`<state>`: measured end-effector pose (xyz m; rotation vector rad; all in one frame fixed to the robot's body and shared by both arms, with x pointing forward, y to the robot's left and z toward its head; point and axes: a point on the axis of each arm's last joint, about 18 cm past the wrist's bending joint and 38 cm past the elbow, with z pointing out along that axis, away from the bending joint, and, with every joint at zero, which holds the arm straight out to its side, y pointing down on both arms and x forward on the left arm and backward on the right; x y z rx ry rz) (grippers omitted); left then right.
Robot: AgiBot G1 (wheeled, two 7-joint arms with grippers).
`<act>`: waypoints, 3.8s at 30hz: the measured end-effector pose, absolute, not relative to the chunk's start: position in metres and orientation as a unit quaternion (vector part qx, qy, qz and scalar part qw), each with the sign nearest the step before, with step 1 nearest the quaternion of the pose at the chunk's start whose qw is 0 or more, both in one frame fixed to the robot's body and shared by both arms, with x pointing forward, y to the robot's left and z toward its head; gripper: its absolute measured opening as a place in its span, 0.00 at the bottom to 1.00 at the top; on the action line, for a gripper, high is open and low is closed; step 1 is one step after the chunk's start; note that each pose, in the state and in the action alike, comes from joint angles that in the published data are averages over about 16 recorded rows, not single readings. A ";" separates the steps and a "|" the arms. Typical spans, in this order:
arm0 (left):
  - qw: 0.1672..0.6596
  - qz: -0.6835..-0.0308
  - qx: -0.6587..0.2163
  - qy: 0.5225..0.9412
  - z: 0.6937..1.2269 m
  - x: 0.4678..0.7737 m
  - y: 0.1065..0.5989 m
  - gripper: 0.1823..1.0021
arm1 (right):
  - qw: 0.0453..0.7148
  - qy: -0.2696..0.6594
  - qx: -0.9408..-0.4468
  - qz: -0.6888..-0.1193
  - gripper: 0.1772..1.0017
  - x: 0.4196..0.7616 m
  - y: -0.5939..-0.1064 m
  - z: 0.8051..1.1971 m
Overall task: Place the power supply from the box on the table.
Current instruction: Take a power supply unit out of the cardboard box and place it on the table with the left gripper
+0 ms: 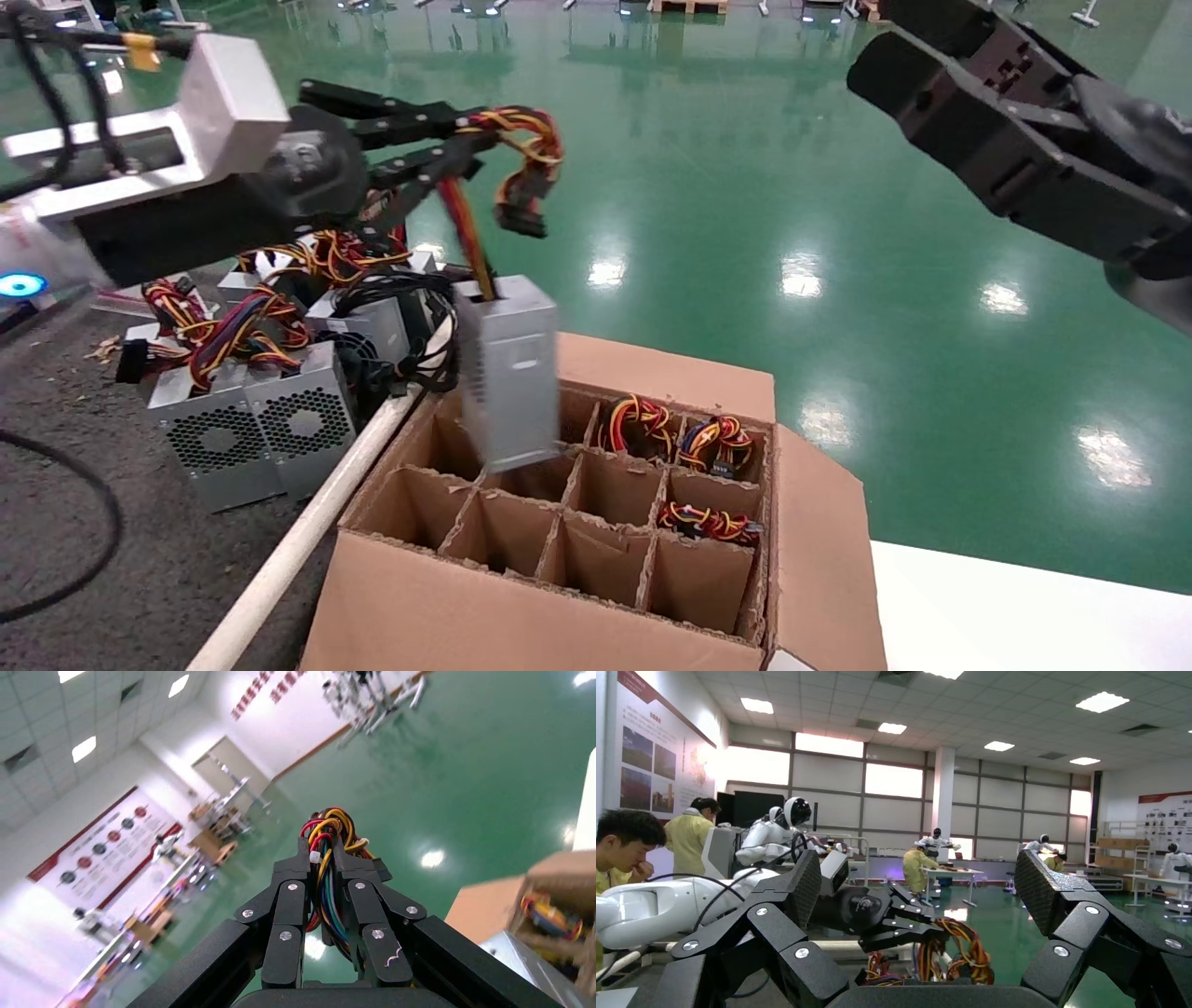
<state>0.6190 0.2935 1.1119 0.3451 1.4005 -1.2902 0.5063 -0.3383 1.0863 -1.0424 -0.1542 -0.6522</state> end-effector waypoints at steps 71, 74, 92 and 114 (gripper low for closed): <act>0.610 -0.424 -0.036 0.669 1.062 0.539 0.466 0.05 | 0.814 -0.072 -0.488 -0.306 1.00 0.506 -0.338 1.086; 0.605 -0.426 -0.045 0.671 1.055 0.544 0.464 0.05 | 0.814 -0.072 -0.488 -0.306 1.00 0.506 -0.338 1.086; 0.574 -0.440 -0.087 0.685 1.015 0.571 0.449 0.05 | 0.814 -0.072 -0.488 -0.306 1.00 0.506 -0.338 1.086; 0.561 -0.451 -0.111 0.685 0.999 0.582 0.439 0.05 | 0.814 -0.072 -0.488 -0.306 1.00 0.506 -0.338 1.086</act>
